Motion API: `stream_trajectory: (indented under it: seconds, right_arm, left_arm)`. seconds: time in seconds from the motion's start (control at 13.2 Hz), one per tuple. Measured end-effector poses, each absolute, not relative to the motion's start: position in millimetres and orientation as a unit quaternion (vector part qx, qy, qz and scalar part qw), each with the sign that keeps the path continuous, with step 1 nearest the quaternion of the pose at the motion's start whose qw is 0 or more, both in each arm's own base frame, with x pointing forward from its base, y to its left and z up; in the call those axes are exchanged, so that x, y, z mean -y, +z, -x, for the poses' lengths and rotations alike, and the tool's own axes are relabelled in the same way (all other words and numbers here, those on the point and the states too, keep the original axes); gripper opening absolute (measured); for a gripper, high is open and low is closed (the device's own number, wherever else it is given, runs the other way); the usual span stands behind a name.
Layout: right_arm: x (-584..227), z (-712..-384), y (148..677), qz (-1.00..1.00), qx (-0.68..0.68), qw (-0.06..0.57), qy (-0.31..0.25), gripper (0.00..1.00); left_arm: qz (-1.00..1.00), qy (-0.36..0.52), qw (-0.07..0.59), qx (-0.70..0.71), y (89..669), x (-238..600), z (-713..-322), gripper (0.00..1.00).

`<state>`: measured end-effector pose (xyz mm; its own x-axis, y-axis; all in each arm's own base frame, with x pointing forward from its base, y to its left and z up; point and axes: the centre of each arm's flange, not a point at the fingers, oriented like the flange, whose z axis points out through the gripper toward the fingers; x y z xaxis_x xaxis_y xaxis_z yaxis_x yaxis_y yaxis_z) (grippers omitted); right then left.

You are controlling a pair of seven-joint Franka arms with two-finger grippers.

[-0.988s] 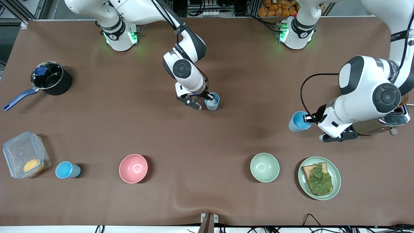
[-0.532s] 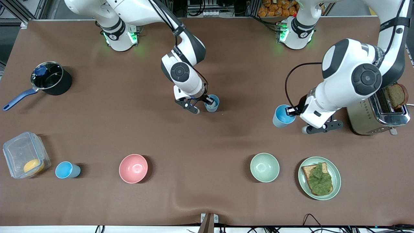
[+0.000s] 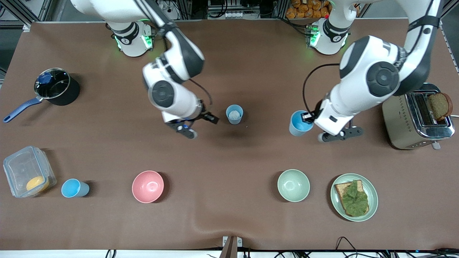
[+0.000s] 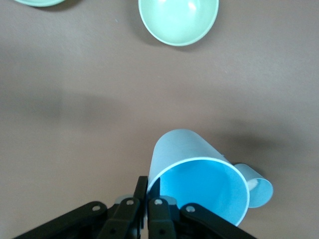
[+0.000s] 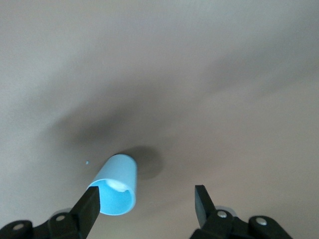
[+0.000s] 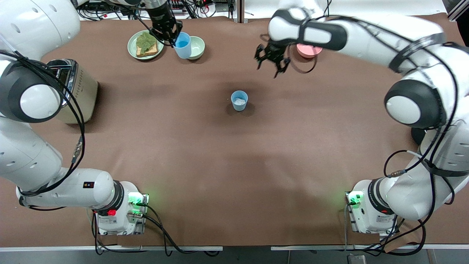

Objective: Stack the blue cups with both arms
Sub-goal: 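Lower the left cup into the placed cup while the right gripper withdraws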

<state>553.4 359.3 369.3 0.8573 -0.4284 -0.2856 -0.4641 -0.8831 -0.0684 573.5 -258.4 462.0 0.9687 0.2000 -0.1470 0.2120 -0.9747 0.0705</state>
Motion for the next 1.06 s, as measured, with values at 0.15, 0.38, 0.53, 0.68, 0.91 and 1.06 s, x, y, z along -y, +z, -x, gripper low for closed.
stream_trajectory:
  seconds: [0.15, 0.38, 0.53, 0.68, 0.91, 1.06]
  right_arm:
    - [-310, -570, 398, 0.975, -0.182, 0.056, 0.115, 1.0]
    - [-232, -586, 448, 0.987, -0.118, 0.061, 0.093, 1.0]
    - [-172, -581, 487, 0.99, -0.102, 0.061, 0.077, 1.0]
    - [-115, -558, 524, 0.993, -0.079, 0.059, 0.058, 1.0]
    - [-46, -531, 556, 0.996, -0.046, 0.064, 0.041, 1.0]
    - [-29, -531, 563, 0.996, -0.046, 0.065, 0.036, 1.0]
  left_arm:
    - [-0.988, -0.082, 0.052, -0.117, 461, 289, -559, 0.04]
    - [-0.986, -0.097, 0.054, -0.128, 445, 322, -547, 0.04]
    - [-0.984, -0.11, 0.049, -0.135, 430, 335, -542, 0.04]
    - [-0.982, -0.12, 0.04, -0.144, 420, 348, -532, 0.04]
    - [-0.981, -0.124, 0.033, -0.143, 407, 384, -505, 0.04]
    - [-0.981, -0.122, 0.033, -0.145, 387, 410, -483, 0.04]
